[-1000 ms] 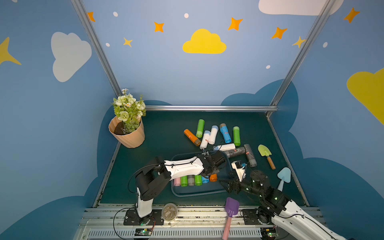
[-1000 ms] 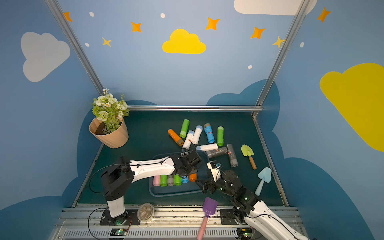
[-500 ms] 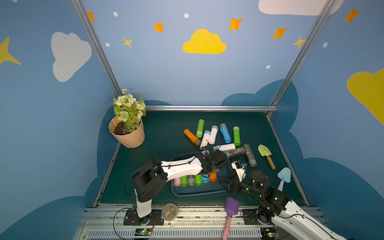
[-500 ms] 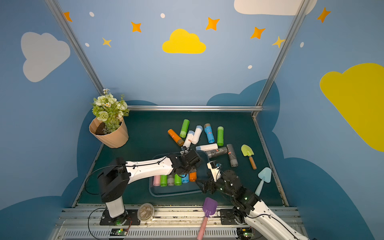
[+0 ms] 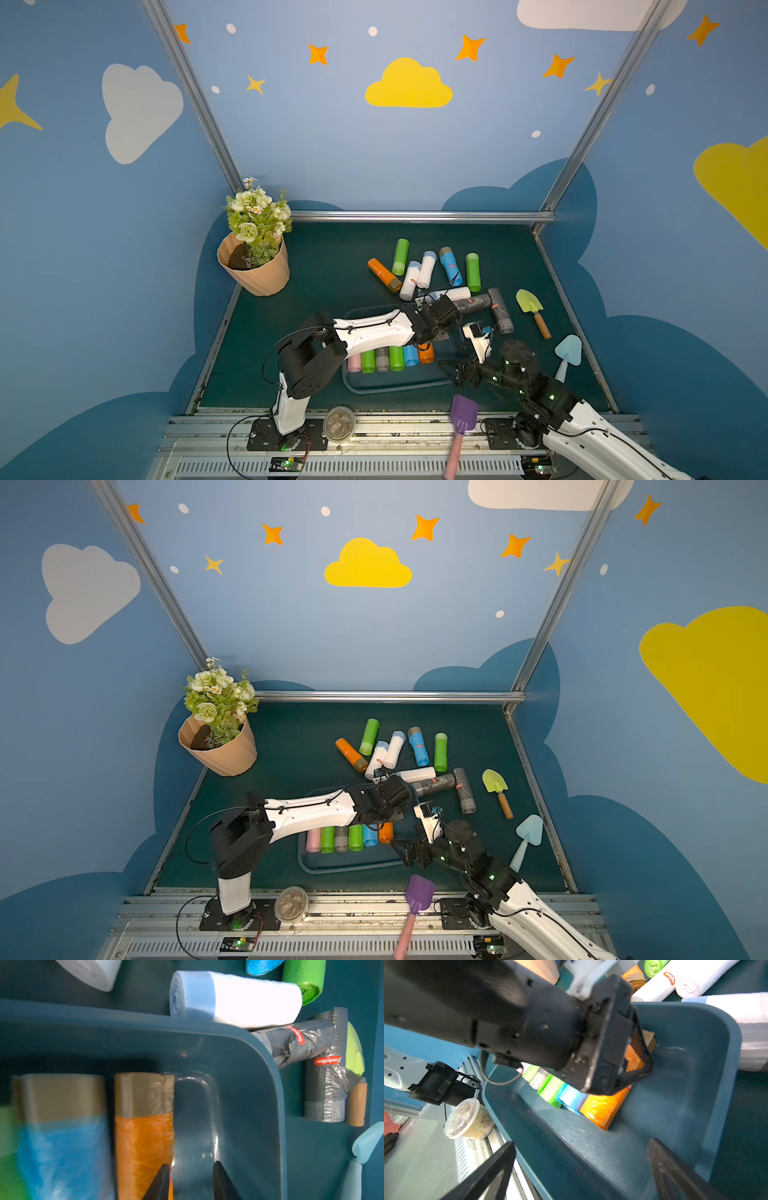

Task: Put the roll of trash bags into the storage box
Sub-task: Place the roll of trash bags in the storage box.

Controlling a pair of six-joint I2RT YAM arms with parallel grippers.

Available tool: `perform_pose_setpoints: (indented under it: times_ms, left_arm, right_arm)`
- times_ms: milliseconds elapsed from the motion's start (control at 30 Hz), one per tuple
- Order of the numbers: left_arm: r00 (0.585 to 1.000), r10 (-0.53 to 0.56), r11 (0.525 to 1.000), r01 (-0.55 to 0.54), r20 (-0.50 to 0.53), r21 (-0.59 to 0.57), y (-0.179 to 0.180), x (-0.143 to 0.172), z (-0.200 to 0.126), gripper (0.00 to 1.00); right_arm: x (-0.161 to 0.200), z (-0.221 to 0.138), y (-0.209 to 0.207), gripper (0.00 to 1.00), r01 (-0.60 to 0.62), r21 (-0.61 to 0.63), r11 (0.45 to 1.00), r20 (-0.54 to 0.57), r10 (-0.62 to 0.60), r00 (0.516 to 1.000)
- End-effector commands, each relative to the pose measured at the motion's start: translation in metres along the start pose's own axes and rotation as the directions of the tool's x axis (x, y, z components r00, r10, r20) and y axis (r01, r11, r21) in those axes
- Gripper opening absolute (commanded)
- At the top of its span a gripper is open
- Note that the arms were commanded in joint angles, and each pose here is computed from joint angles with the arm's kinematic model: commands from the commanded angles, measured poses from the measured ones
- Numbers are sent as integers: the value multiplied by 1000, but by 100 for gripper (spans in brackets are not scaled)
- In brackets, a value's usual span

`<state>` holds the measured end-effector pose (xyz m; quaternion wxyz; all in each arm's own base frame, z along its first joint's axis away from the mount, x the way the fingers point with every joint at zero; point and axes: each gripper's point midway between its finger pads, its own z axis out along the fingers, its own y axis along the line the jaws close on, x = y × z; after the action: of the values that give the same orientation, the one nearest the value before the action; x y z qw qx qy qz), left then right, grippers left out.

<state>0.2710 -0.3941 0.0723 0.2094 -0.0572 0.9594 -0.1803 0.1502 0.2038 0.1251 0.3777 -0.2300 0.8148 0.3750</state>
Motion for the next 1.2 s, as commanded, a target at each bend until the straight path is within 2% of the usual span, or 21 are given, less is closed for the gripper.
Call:
perform_pose_setpoints:
  times_ms: [0, 367, 600, 800, 1167]
  left_arm:
    - [1000, 21, 999, -22, -14, -25, 1, 1, 10, 35]
    - [1000, -28, 987, 27, -9, -159, 32, -3, 22, 36]
    - [1000, -22, 992, 21, -3, -121, 25, -6, 19, 36]
    - [999, 3, 997, 1, 46, -82, 13, -23, -6, 37]
    - [988, 3, 997, 9, 152, -79, 19, -55, -53, 38]
  right_arm:
    - [3, 0, 0, 97, 5, -9, 1000, -2, -5, 1000]
    - [4, 1, 0, 97, 6, -10, 1000, -4, -6, 1000]
    - [4, 1, 0, 97, 8, -13, 1000, -5, -8, 1000]
    - [3, 1, 0, 97, 8, -13, 1000, -2, -8, 1000]
    - [3, 2, 0, 97, 7, -12, 1000, -4, -7, 1000]
